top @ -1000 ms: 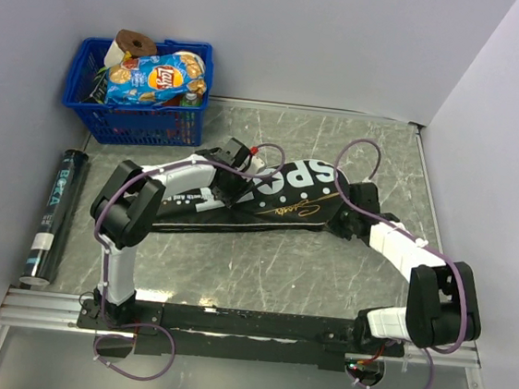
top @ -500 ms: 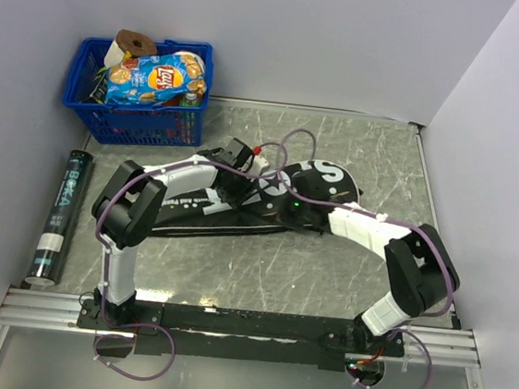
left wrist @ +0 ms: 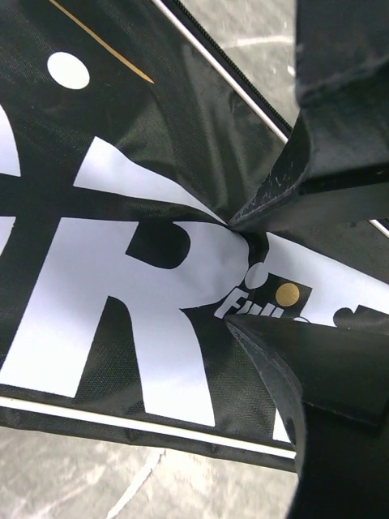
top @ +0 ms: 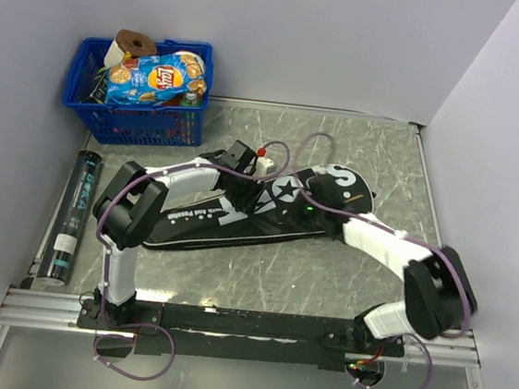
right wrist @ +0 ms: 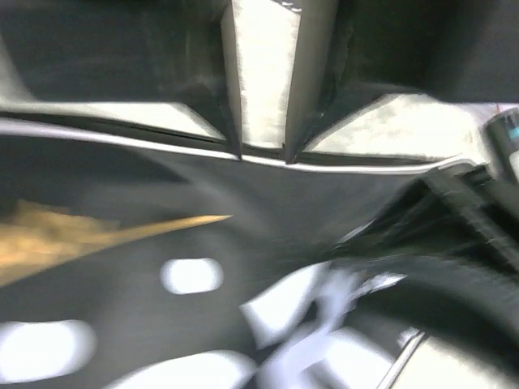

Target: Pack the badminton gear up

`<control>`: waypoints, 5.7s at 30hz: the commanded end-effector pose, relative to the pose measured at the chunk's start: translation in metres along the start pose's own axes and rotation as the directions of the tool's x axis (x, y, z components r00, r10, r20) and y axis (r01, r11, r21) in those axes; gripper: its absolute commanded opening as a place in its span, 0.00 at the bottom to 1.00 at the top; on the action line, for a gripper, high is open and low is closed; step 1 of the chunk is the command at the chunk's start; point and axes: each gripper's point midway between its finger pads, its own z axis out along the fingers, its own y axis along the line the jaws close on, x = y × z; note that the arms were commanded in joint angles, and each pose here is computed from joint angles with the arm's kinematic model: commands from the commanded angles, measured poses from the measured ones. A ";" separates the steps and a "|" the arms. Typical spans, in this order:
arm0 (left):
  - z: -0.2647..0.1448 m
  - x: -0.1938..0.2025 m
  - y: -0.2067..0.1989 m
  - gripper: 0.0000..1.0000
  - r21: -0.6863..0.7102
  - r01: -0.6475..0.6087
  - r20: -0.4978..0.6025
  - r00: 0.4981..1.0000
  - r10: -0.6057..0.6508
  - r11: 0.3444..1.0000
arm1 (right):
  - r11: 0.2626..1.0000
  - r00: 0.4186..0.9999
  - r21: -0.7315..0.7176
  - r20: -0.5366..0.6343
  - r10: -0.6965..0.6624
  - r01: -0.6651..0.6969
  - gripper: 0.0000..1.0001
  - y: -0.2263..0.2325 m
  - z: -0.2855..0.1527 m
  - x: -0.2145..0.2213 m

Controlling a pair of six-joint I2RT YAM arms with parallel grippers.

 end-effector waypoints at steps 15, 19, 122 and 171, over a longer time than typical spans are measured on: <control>0.001 0.012 -0.032 0.43 0.105 0.102 -0.040 0.994 -0.098 0.989 | 0.892 0.995 0.452 0.094 -0.017 -0.027 0.45 -0.155 -0.065 -0.023; -0.001 0.009 -0.031 0.43 0.095 0.101 -0.036 0.995 -0.098 0.990 | 0.877 0.997 0.479 0.073 -0.006 -0.030 0.44 -0.164 -0.062 -0.017; -0.131 -0.006 -0.035 0.60 -0.112 0.317 0.187 0.937 -0.293 0.942 | 0.997 0.992 -0.048 -0.110 0.061 -0.067 0.00 -0.085 -0.034 0.039; -0.025 0.116 -0.078 0.51 0.009 0.413 -0.040 0.910 -0.412 0.911 | 0.960 0.903 -0.216 -0.350 -0.249 0.180 0.00 0.062 -0.019 0.174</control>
